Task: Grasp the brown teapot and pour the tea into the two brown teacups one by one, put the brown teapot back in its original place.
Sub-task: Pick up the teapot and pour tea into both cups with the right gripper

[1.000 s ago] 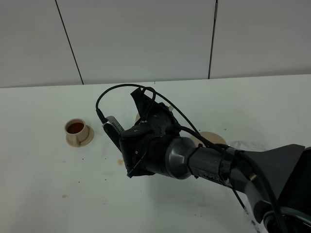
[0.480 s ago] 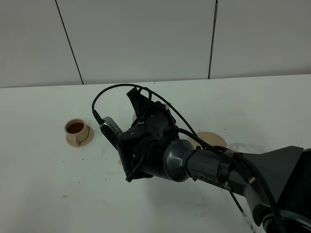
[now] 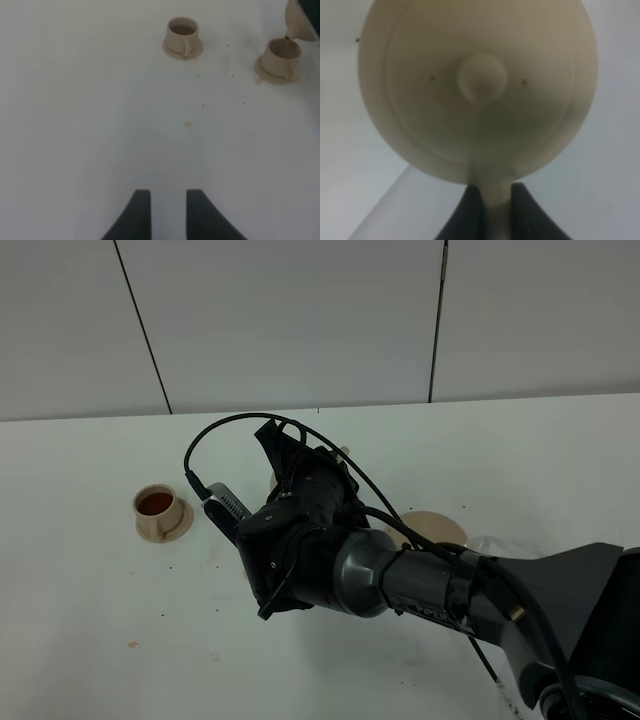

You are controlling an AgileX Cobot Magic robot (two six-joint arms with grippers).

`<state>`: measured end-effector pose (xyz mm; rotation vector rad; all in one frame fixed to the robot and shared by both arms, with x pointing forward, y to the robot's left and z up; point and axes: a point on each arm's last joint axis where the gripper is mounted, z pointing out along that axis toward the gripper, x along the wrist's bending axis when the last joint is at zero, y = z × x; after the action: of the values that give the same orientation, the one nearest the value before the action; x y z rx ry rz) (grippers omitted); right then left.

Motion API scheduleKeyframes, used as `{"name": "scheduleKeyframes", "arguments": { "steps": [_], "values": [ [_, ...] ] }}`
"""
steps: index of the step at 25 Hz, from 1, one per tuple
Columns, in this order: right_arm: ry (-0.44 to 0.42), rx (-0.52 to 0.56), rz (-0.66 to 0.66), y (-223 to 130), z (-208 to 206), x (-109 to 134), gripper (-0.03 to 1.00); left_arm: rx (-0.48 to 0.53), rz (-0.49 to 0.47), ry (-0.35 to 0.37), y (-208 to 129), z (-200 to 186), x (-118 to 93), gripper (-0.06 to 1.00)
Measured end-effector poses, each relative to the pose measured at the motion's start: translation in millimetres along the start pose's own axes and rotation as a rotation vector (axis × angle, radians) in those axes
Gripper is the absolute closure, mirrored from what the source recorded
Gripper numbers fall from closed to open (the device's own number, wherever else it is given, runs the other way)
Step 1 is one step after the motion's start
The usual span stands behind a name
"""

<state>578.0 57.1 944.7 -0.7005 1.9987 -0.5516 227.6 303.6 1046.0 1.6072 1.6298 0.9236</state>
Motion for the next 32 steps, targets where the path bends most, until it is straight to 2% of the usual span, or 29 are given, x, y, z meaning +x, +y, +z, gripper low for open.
{"name": "scheduleKeyframes", "arguments": {
  "steps": [32],
  "values": [
    [-0.018, -0.006, -0.077, 3.2, -3.2, -1.8, 0.87, 0.0, 0.0, 0.0, 0.0, 0.0, 0.0, 0.7]
  ]
}}
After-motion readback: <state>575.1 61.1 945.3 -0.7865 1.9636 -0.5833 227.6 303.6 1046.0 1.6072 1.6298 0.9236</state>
